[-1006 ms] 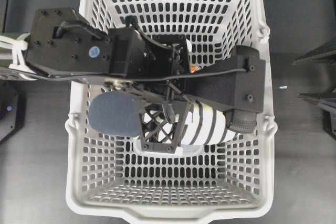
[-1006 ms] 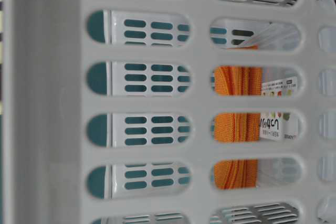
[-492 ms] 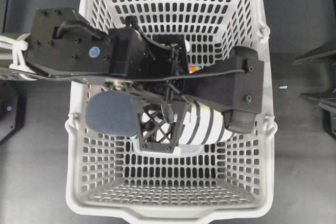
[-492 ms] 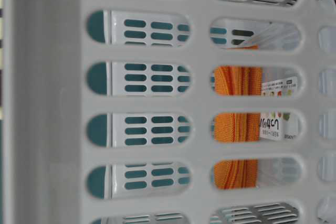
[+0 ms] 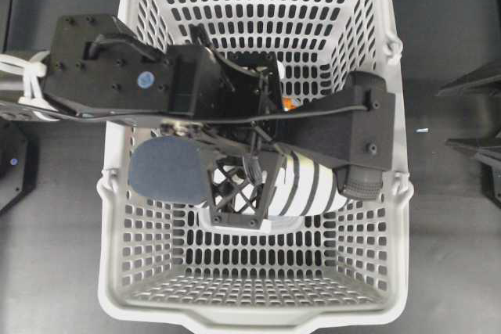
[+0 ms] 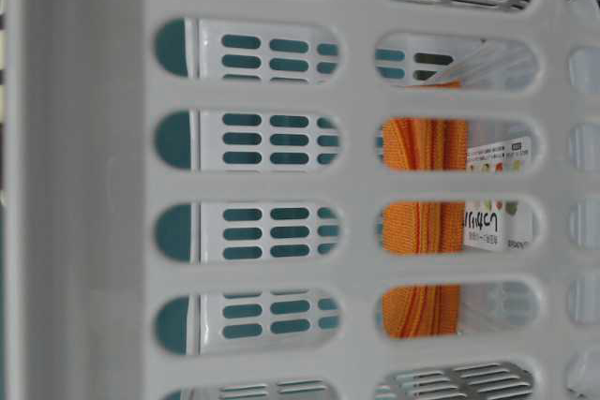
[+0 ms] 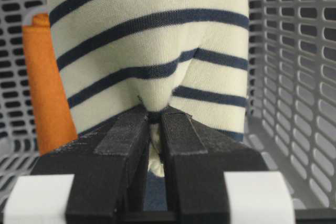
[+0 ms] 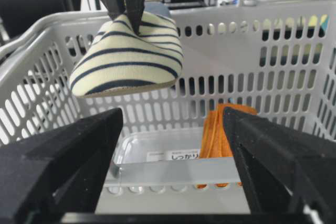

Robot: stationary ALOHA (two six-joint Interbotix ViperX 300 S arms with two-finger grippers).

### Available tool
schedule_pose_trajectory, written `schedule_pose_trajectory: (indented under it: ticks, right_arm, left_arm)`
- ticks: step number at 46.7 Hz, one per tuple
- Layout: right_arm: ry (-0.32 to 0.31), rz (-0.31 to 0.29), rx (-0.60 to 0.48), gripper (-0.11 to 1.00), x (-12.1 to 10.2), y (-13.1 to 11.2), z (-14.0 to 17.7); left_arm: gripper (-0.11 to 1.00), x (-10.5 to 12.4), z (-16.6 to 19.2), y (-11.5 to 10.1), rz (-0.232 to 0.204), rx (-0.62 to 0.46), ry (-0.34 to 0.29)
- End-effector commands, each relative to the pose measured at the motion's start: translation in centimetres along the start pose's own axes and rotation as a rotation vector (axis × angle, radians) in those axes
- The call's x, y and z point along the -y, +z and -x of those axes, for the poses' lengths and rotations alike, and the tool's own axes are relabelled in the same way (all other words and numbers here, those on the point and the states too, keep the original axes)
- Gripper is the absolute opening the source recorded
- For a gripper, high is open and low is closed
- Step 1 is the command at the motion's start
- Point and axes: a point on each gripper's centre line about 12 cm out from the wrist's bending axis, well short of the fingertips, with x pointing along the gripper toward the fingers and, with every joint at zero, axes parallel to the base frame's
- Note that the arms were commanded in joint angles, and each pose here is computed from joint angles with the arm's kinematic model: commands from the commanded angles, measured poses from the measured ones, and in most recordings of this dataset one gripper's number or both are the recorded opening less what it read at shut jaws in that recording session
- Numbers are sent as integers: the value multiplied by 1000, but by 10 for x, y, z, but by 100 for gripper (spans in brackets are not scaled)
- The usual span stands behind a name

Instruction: Pick up the slipper from the shopping basket with the left arm.

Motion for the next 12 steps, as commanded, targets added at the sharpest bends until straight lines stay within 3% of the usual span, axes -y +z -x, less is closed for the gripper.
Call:
schedule_pose_trajectory:
  ticks: [1, 12]
  right_arm:
    - [-1, -5, 14, 74, 0, 5, -1]
    - [0, -3, 15, 74, 0, 5, -1]
  left_arm:
    - [5, -1, 16, 2, 3, 43, 2]
    - [5, -1, 16, 2, 2, 43, 2]
